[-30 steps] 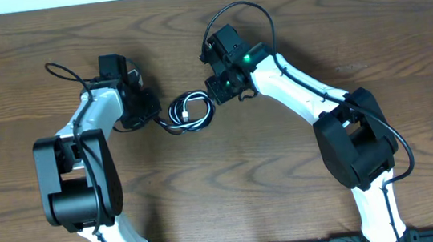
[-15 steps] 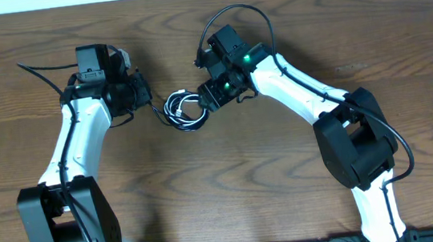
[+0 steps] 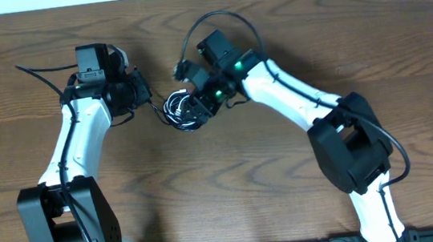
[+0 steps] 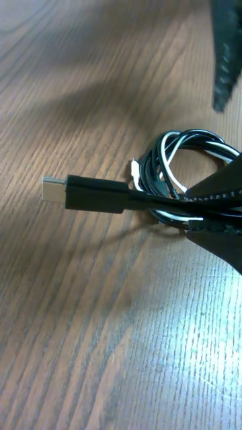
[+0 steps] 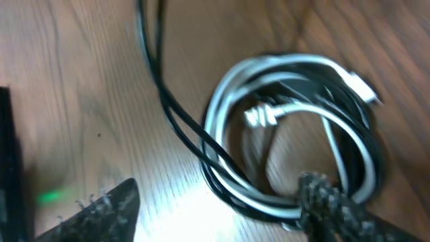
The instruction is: Untangle cables
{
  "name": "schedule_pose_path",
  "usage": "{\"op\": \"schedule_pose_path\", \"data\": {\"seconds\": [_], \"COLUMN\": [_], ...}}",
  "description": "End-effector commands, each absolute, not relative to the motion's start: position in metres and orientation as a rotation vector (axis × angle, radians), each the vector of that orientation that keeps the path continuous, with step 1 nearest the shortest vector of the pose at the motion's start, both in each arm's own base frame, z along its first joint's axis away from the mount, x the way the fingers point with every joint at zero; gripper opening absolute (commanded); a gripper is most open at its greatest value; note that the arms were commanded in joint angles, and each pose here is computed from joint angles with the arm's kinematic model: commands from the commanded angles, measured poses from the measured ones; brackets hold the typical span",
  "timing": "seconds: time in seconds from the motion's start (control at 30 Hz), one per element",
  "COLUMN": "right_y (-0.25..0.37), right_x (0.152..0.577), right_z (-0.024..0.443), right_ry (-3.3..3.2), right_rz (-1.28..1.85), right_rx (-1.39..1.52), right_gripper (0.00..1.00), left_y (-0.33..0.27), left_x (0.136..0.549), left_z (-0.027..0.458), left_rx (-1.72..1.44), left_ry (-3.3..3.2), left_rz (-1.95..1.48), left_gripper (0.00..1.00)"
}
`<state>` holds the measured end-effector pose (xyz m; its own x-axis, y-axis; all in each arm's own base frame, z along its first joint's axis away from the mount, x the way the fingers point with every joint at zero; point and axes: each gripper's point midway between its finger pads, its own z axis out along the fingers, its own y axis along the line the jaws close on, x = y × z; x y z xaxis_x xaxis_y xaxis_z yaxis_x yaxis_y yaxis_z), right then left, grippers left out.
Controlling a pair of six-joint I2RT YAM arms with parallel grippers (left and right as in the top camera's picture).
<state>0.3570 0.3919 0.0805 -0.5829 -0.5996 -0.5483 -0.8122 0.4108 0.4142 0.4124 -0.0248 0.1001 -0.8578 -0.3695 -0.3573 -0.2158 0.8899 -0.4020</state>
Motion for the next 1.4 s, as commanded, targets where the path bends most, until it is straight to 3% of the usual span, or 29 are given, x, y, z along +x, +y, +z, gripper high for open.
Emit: {"op": "schedule_pose_path", "data": {"seconds": [0.0, 0.27, 0.37, 0.53, 0.8, 1.03, 1.2, 1.37], "right_y": [0.402, 0.423, 0.425, 0.427, 0.427, 0.426, 0.426, 0.421], "right_x": [0.354, 0.345, 0.349, 0.362, 0.369, 0.376, 0.376, 0.383], "right_z": [0.058, 0.040, 0.039, 0.040, 0.041, 0.035, 0.029, 0.029], "right_ry": [2.340, 2.303, 2.286, 2.260, 2.261, 2.262, 2.272, 2.297], "right_rz": [0.837, 0.840, 0.828, 0.781, 0.755, 0.723, 0.723, 0.729], "right_rx": [-1.300, -1.348, -1.342, -1.308, -1.269, -1.250, -1.246, -1.198], "right_gripper": [0.68, 0.67, 0.65, 0.49, 0.49, 0.44, 0.36, 0.20], "left_y": [-0.019, -0.002, -0.010, -0.013, -0.020, -0.020, -0.020, -0.020], "left_x": [0.414, 0.418, 0.419, 0.419, 0.419, 0.419, 0.419, 0.419], "left_z": [0.102, 0.104, 0.107, 0.108, 0.111, 0.111, 0.111, 0.111], "left_rx": [-0.526, -0.869, -0.852, -0.846, -0.834, -0.852, -0.852, -0.852], "left_ry": [2.606, 2.519, 2.518, 2.521, 2.519, 2.516, 2.516, 2.516], "left_rz": [-0.495, -0.564, -0.630, -0.653, -0.714, -0.718, -0.718, -0.718], "left_gripper": [0.07, 0.07, 0.08, 0.07, 0.07, 0.08, 0.08, 0.07]}}
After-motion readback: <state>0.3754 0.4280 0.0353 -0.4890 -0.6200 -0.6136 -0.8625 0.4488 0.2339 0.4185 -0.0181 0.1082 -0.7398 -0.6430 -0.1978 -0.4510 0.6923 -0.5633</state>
